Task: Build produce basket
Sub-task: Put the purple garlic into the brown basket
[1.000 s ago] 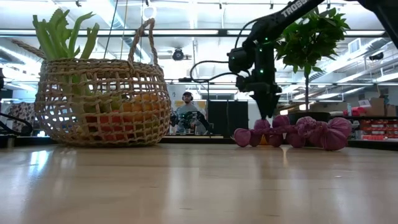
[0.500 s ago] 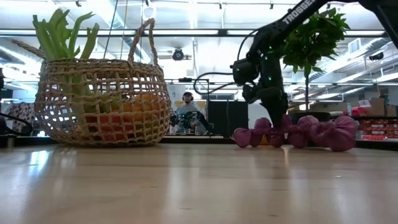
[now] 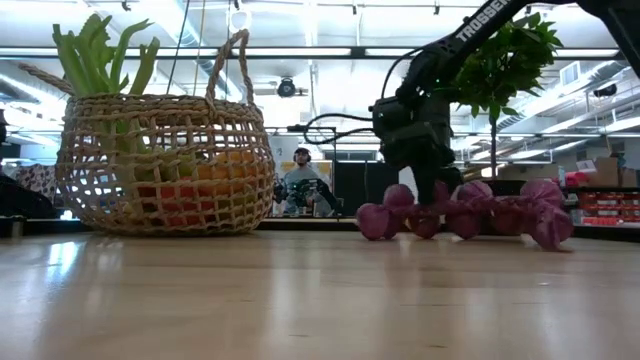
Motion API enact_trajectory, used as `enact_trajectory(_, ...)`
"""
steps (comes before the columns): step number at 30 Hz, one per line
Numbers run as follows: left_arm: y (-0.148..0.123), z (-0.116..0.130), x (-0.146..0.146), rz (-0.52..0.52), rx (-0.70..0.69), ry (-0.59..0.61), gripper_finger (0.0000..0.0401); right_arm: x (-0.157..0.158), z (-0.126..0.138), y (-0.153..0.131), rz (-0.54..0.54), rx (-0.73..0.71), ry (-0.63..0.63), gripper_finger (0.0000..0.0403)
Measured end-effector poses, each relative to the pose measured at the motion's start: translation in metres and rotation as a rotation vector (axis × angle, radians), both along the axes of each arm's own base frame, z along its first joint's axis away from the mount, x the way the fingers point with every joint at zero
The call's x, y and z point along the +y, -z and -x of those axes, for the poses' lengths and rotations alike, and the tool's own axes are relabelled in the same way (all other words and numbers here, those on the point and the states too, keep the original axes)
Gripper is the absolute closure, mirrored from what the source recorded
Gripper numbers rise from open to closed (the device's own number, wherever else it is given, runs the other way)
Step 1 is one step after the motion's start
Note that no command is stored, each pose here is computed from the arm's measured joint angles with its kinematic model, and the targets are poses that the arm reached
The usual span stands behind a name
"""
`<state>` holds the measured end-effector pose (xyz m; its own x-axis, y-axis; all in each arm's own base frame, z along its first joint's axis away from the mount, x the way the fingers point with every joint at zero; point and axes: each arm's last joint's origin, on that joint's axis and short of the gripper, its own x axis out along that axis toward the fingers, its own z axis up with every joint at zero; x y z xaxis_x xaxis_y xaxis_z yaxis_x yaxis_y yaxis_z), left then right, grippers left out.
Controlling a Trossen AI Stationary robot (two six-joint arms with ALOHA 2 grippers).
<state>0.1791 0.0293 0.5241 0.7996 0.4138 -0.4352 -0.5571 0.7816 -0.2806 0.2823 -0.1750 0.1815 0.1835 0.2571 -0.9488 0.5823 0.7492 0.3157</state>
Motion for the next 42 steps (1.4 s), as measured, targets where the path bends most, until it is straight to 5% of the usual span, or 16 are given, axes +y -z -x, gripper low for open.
enact_trajectory(6, 0.001, 0.001, 0.003, -0.121, 0.070, 0.027, 0.0044, 0.009, -0.012, -0.001, -0.069, -0.051, 0.099, 0.0138)
enact_trajectory(13, 0.001, 0.004, 0.015, -0.127, 0.086, -0.042, 0.0044, 0.026, -0.039, -0.009, -0.095, -0.162, 0.188, 0.0159)
enact_trajectory(23, -0.004, 0.020, 0.018, -0.204, 0.105, -0.040, 0.0044, 0.041, -0.080, -0.081, -0.048, -0.360, 0.189, 0.0169)
enact_trajectory(29, -0.011, 0.043, 0.019, -0.201, 0.049, -0.101, 0.0044, 0.040, -0.079, -0.155, 0.128, -0.400, 0.212, 0.0169)
enact_trajectory(35, -0.014, 0.050, 0.022, -0.192, 0.014, -0.140, 0.0044, 0.029, -0.072, -0.227, 0.386, -0.600, 0.280, 0.0169)
enact_trajectory(42, -0.015, 0.050, 0.022, -0.148, -0.024, -0.168, 0.0044, 0.012, -0.065, -0.269, 0.540, -0.810, 0.305, 0.0169)
